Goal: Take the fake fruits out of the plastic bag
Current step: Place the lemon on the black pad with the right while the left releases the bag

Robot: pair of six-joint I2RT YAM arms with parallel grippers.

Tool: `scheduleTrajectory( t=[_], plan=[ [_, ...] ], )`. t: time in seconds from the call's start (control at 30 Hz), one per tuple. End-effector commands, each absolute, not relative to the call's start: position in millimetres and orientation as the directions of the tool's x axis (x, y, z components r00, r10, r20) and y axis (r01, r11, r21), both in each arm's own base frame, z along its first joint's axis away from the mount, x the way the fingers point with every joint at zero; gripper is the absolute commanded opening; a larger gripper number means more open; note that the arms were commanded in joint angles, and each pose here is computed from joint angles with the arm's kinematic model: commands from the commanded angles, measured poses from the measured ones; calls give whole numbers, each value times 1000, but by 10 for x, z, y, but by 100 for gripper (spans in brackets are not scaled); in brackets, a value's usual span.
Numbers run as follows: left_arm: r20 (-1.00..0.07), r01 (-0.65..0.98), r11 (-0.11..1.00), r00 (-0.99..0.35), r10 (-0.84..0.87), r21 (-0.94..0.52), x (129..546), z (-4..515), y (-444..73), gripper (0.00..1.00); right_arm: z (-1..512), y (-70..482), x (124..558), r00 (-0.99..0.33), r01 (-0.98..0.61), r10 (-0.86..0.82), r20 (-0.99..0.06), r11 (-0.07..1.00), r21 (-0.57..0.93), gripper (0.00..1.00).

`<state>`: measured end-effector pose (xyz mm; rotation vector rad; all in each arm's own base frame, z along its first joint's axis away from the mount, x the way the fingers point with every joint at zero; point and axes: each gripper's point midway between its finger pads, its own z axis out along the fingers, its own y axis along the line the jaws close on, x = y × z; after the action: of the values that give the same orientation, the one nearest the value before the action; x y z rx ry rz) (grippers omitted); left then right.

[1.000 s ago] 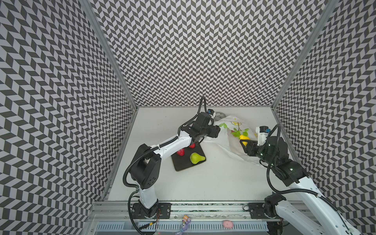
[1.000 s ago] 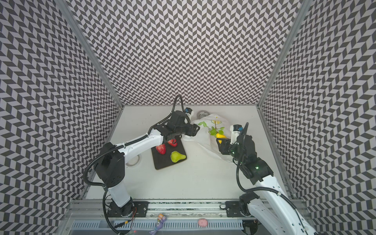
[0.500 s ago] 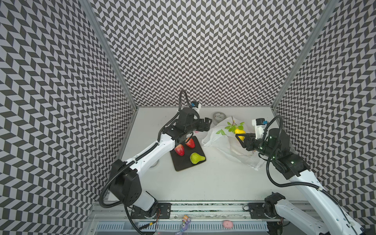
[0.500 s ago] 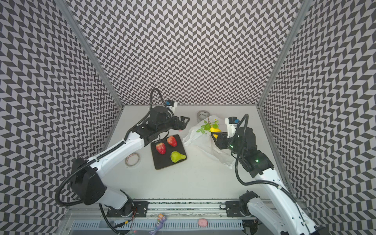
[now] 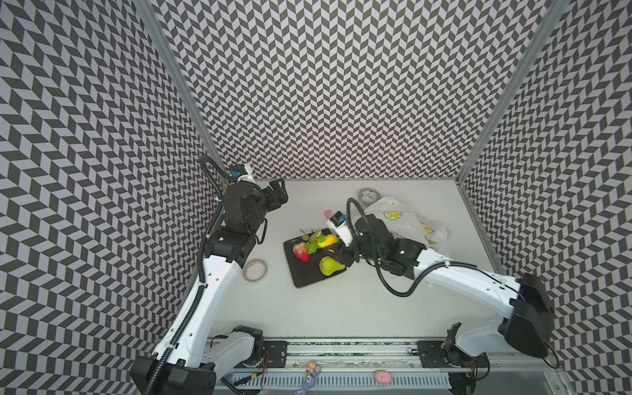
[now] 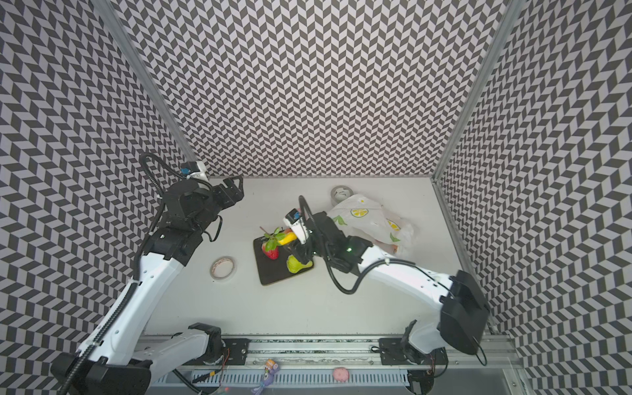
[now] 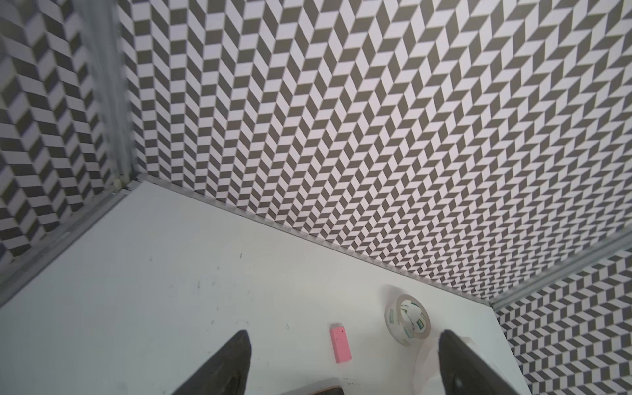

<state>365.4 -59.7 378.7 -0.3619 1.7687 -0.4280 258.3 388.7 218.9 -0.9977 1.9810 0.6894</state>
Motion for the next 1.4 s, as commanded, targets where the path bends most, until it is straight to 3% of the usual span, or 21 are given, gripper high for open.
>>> scheduleTrajectory(
  t=[0.0, 0.1, 0.33, 0.7, 0.93, 1.2, 1.37],
  plan=[
    [-859, -133, 875, -172, -482, -465, 3486, 3844, -327, 86, 2155, 4268, 2584, -238, -885, -449, -861, 465, 2, 48],
    [-870, -162, 874, -117, -479, -459, 3371, 3963, -211, 85, 1936, 4544, 2529, -243, -886, -485, -840, 463, -11, 48],
    [-879, -186, 876, -92, -467, -446, 3302, 4006, -135, 85, 1453, 4823, 2530, -363, -823, -491, -792, 568, 26, 48],
    [-876, -172, 877, -108, -470, -449, 3321, 3942, -175, 85, 962, 4868, 2709, -410, -766, -516, -752, 643, -23, 49],
    [-877, -176, 878, -109, -467, -446, 3317, 3930, -169, 85, 786, 4859, 2775, -423, -742, -519, -743, 669, -45, 58],
    [-879, -172, 880, -112, -464, -443, 3333, 3925, -179, 85, 951, 4835, 2785, -413, -736, -504, -759, 675, -48, 72],
    [-880, -153, 885, -121, -459, -441, 3359, 3928, -217, 85, 1509, 4800, 2714, -389, -748, -431, -815, 664, 6, 74]
  ],
)
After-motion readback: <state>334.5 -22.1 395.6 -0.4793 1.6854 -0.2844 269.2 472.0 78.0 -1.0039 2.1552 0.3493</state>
